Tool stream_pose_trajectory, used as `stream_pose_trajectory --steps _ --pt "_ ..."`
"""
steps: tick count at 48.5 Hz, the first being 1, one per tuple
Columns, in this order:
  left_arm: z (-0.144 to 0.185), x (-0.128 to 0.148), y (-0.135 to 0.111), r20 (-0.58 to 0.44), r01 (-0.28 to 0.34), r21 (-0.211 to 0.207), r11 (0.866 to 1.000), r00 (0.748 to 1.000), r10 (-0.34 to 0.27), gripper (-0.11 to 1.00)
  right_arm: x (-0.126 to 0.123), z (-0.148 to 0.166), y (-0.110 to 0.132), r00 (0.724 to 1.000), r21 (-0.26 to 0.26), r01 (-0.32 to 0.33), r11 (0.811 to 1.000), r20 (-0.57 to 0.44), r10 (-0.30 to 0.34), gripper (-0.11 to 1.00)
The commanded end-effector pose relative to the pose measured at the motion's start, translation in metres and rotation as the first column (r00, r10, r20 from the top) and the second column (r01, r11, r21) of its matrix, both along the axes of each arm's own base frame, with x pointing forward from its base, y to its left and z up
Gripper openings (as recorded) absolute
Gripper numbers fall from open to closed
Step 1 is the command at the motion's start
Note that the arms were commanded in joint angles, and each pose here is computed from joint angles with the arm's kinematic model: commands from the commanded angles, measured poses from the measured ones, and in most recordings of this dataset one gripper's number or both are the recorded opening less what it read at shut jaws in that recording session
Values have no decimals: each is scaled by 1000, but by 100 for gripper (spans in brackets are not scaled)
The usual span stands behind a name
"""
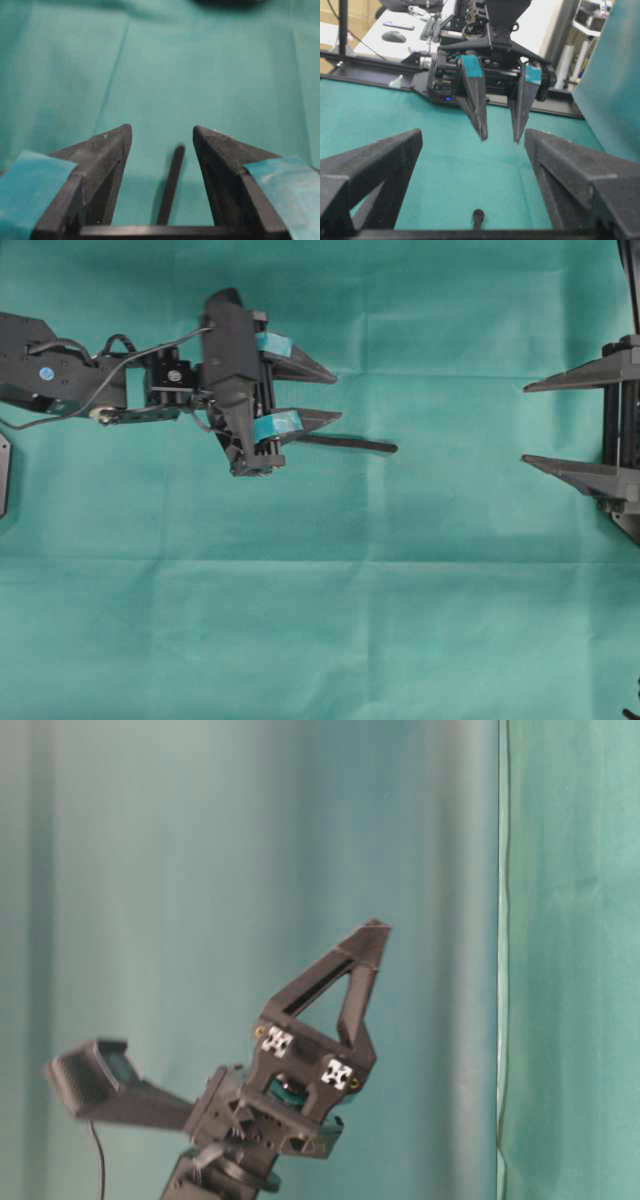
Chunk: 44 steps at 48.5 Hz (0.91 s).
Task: Peel off the Velcro with your right arm.
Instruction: 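Move the left gripper to the black Velcro strap's left end and close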
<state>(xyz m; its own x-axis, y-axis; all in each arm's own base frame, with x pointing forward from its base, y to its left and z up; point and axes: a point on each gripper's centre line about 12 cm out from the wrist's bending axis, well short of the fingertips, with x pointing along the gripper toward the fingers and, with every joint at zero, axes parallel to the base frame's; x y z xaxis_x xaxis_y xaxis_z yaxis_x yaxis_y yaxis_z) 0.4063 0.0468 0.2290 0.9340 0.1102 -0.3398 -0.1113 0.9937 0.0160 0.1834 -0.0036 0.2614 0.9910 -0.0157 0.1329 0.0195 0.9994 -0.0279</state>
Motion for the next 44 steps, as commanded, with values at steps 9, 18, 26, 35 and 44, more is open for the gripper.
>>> stream_pose_trajectory --steps 9,18,26,35,44 --pt "5 13 2 -156 0 -17 1000 988 -3 56 1 6 0 1000 1 -1 1000 29 1 67" --pt "-10 20 3 -283 0 -32 999 959 -9 56 1 6 0 1000 1 -1 1000 29 1 67" --pt "-27 26 3 -322 5 -31 1000 946 -15 56 1 6 0 1000 1 -1 1000 29 1 67" --pt "-42 30 4 -354 6 -31 1000 935 -17 56 1 5 0 1000 3 -2 1000 28 2 67" --pt "-66 34 5 -384 5 -34 999 923 -18 55 0 4 0 1000 3 -2 1000 25 2 67"
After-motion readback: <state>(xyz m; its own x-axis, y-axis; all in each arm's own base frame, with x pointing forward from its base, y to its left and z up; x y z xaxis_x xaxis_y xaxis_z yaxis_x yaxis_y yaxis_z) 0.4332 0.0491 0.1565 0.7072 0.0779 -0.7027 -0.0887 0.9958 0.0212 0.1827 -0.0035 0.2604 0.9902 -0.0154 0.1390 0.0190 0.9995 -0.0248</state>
